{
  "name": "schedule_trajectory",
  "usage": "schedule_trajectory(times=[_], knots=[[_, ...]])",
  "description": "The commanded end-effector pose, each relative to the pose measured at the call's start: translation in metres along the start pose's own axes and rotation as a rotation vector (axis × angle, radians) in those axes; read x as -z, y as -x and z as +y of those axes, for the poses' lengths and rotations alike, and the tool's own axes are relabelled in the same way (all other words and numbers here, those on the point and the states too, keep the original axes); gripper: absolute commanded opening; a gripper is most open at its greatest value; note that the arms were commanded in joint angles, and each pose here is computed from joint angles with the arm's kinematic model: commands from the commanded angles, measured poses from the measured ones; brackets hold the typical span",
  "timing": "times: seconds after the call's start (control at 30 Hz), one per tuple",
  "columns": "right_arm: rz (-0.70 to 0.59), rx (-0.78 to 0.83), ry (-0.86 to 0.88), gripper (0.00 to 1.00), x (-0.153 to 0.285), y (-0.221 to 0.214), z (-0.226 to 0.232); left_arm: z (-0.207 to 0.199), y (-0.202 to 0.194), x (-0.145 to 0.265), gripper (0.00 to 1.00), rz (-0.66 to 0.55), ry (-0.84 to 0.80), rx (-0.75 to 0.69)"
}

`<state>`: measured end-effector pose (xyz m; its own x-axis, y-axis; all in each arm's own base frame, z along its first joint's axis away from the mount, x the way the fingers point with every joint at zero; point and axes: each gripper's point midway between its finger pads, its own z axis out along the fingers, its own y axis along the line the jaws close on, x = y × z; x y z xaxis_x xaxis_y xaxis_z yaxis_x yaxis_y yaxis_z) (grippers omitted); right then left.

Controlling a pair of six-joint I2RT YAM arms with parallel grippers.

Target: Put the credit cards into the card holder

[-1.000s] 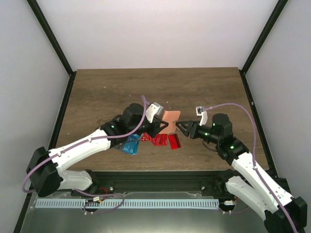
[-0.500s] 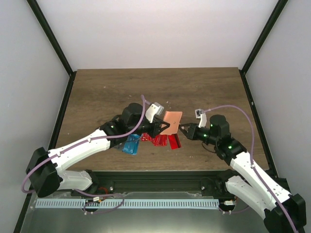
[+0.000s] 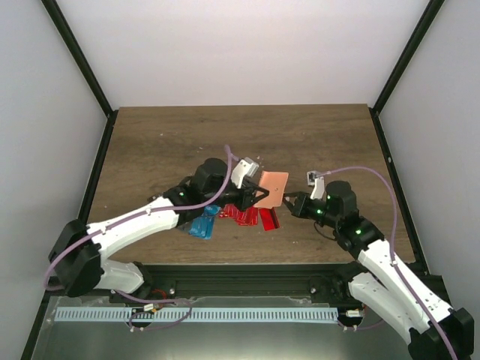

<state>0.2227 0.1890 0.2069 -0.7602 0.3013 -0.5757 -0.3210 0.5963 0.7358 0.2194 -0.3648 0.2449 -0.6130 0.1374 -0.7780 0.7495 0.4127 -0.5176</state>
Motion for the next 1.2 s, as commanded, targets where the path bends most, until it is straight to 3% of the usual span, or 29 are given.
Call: schedule_trajectory(times=[0.0, 0.3, 0.67, 0.9, 1.0, 1.17], knots=[[-0.060, -0.097, -0.192, 0.01, 0.004, 0.010, -0.032, 0.008, 0.007, -0.025, 0.08, -0.008, -0.036, 0.015], [-0.067, -0.191, -0.376, 0.01, -0.011, 0.012, -0.088, 0.070, -0.010, -0.085, 0.09, 0.078, -0.031, 0.132], [-0.019, -0.283, -0.397, 0.01, -0.034, 0.009, -0.139, 0.152, -0.055, -0.161, 0.16, 0.258, 0.011, 0.241], [0.010, -0.301, -0.386, 0.01, -0.035, 0.004, -0.149, 0.186, -0.055, -0.158, 0.44, 0.304, 0.197, 0.161], [0.006, -0.288, -0.378, 0.01, -0.033, 0.005, -0.147, 0.190, -0.047, -0.146, 0.63, 0.305, 0.265, 0.102], [0.004, -0.272, -0.373, 0.01, -0.030, 0.008, -0.142, 0.178, -0.040, -0.131, 0.74, 0.315, 0.309, -0.002]])
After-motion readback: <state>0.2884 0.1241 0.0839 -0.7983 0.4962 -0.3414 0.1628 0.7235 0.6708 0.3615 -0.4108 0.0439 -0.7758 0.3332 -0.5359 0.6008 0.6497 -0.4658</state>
